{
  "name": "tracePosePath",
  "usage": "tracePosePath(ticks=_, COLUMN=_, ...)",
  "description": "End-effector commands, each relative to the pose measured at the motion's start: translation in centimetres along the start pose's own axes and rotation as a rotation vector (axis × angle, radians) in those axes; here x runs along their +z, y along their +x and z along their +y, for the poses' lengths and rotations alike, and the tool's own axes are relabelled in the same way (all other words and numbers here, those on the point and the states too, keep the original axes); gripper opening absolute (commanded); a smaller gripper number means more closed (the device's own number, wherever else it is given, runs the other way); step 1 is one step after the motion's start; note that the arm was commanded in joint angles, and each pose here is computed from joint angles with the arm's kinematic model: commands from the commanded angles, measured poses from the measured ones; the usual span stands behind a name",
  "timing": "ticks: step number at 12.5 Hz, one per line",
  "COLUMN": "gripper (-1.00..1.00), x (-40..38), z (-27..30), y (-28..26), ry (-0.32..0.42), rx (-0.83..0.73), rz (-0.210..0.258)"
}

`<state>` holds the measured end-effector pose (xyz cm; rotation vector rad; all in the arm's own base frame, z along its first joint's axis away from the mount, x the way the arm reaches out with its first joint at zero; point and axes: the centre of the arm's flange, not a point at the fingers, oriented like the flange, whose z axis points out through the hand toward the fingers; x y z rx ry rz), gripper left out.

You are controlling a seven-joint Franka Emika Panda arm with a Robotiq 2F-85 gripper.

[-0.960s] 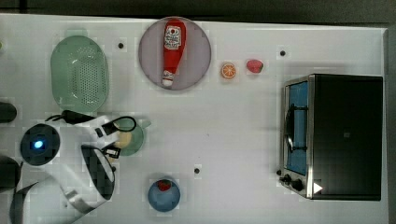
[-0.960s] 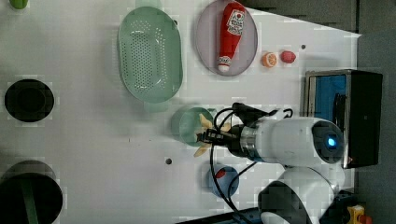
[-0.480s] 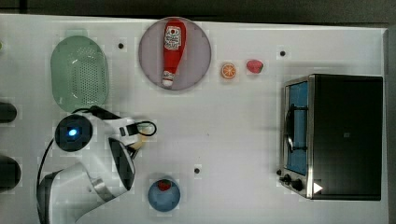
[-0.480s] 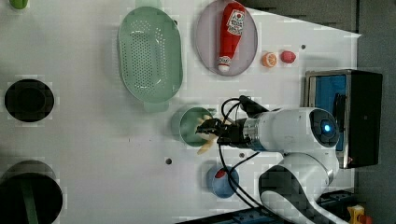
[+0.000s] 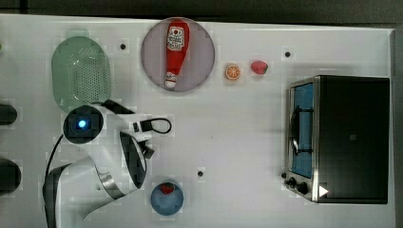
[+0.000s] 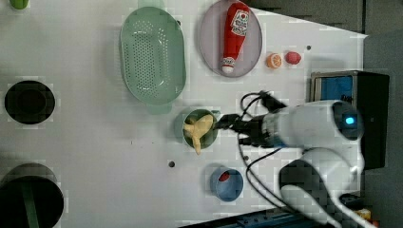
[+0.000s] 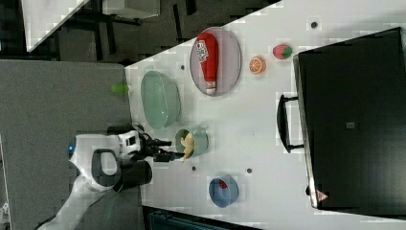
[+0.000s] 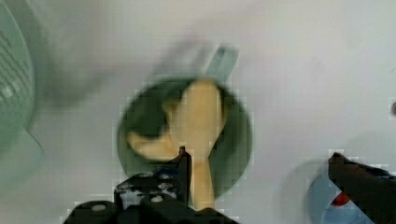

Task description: Pick Banana and place it in mug.

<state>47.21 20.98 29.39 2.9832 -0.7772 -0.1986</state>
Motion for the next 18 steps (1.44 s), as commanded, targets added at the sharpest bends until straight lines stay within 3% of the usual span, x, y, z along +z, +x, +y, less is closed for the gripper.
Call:
tracePosePath(ticks=1, gripper=1.0, x=-12.2, z=3.0, y=3.7, ry=0.106, rx=0.147, rz=0.161)
tracePosePath(ticks=5, gripper=1.0, x=-22.3, z=11.5, y=7.1, ry=0.073, rx=0.331, rz=0.157)
tracePosePath(ticks=9, gripper=1.0, x=-28.9, z=22.0, y=10.2, ry=0.1, rx=0.516, rz=0.099)
tracePosePath(ticks=11, gripper=1.0, x=-28.8, z=23.8, y=9.9, ry=0.075, rx=0.473, rz=0.058)
tracePosePath(ticks=18, gripper=1.0, x=-28.6, z=22.8, y=9.5, ry=0.066, rx=0.443, rz=0.055)
